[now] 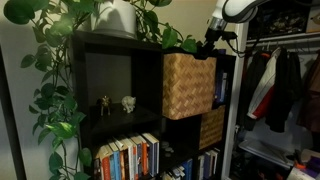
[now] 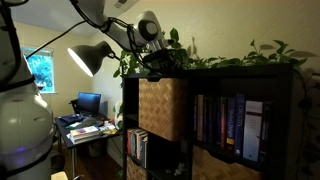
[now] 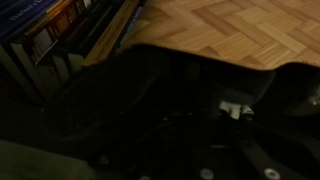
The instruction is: Partially pull out the basket from the shelf, remove socks from it and put them on top of the shelf, and then push the basket back into the shelf
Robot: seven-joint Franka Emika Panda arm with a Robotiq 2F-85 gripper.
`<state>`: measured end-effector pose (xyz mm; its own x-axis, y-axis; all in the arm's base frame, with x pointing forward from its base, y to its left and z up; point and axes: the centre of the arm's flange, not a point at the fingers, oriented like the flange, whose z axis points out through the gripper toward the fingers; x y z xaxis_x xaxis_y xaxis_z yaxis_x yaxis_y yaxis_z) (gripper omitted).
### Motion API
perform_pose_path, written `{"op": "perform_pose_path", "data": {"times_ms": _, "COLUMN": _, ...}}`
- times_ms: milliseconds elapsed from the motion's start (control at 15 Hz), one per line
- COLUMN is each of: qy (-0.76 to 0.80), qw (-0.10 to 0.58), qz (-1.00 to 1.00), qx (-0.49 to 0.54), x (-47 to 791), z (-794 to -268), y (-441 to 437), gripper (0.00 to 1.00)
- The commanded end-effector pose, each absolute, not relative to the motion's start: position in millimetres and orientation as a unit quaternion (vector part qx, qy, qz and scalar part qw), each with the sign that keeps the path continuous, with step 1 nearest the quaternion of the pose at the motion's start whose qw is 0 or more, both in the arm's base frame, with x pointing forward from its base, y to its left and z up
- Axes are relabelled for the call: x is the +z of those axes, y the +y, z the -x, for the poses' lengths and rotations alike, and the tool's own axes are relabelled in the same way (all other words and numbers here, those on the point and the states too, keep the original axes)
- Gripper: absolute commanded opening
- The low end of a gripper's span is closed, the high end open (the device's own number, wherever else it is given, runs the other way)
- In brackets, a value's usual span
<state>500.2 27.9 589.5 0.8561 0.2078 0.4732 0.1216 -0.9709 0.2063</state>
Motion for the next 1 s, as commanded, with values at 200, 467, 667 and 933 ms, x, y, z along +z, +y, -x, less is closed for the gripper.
{"op": "perform_pose_path", "data": {"times_ms": 200, "qy": 0.114, "qw": 0.093, "qz": -0.957, "qx": 0.250, "x": 632.5, "z": -463.8, "y": 34.3, "gripper": 0.03}}
{"op": "perform_pose_path", "data": {"times_ms": 467, "qy": 0.120, "qw": 0.103, "qz": -0.951, "qx": 0.264, "x": 662.0, "z": -458.8, "y": 35.5, "gripper": 0.03}}
{"op": "perform_pose_path", "data": {"times_ms": 667, "qy": 0.104, "qw": 0.106, "qz": -0.945, "qx": 0.292, "x": 685.7, "z": -462.0, "y": 31.8, "gripper": 0.03}}
{"op": "perform_pose_path", "data": {"times_ms": 933, "qy": 0.080, "qw": 0.111, "qz": -0.932, "qx": 0.337, "x": 714.8, "z": -470.4, "y": 23.4, "gripper": 0.03}}
